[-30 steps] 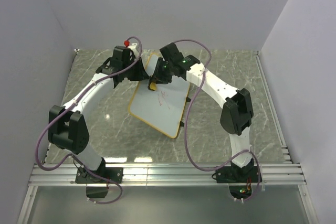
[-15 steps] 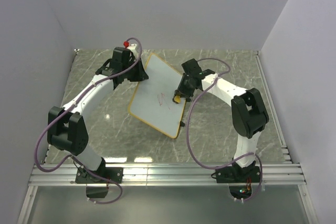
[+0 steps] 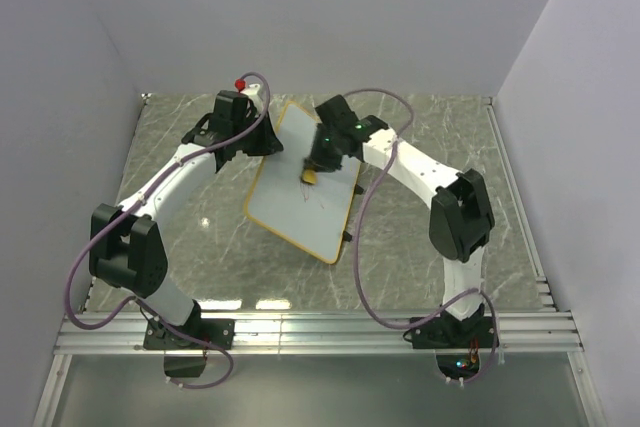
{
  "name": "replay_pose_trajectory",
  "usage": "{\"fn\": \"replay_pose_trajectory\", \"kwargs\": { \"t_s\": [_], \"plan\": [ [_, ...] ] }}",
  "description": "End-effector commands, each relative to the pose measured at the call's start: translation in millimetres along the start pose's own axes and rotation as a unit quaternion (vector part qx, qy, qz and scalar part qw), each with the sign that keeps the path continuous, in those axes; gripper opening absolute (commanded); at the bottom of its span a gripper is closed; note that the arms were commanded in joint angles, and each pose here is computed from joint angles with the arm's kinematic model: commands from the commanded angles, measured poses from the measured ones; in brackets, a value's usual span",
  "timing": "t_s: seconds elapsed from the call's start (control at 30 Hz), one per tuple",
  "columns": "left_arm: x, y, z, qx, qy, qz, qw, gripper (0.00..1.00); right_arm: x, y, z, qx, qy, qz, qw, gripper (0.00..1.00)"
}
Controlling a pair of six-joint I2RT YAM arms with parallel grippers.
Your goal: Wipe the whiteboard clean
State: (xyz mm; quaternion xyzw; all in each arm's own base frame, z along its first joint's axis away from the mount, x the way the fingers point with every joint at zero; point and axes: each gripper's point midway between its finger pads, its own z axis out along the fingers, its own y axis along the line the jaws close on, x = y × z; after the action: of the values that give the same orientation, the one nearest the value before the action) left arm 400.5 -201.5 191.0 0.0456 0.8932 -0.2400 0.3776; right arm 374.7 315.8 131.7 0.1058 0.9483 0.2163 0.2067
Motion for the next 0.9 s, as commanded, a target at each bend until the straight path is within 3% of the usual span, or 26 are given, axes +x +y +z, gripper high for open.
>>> {"fn": "replay_pose_trajectory", "kwargs": {
  "t_s": [0.0,0.07,0.23,0.4,0.63,0.77,0.87],
  "plan": [
    [112,-6,5,0.006,0.181,0.045,0.982,0.0,35,111,-28,-0.159,0.027,-0.058,0.985,0.0],
    [113,-5,5,0.005,0.181,0.044,0.982,0.0,46,129,-36,-0.178,0.031,-0.073,0.981,0.0],
    [115,-4,4,0.003,0.182,0.043,0.982,0.0,56,115,-19,-0.147,0.042,-0.077,0.985,0.0],
    [115,-3,1,0.002,0.177,0.043,0.983,0.0,45,56,6,-0.09,0.033,-0.027,0.995,0.0],
    [113,-4,-2,0.003,0.171,0.045,0.984,0.0,44,-80,34,0.048,0.021,0.052,0.997,0.0],
    [112,-4,-2,0.003,0.169,0.045,0.985,0.0,54,-110,35,0.085,0.025,0.051,0.995,0.0],
    [112,-4,-1,0.004,0.17,0.045,0.984,0.0,56,-99,32,0.065,0.033,0.05,0.996,0.0]
  ]
}}
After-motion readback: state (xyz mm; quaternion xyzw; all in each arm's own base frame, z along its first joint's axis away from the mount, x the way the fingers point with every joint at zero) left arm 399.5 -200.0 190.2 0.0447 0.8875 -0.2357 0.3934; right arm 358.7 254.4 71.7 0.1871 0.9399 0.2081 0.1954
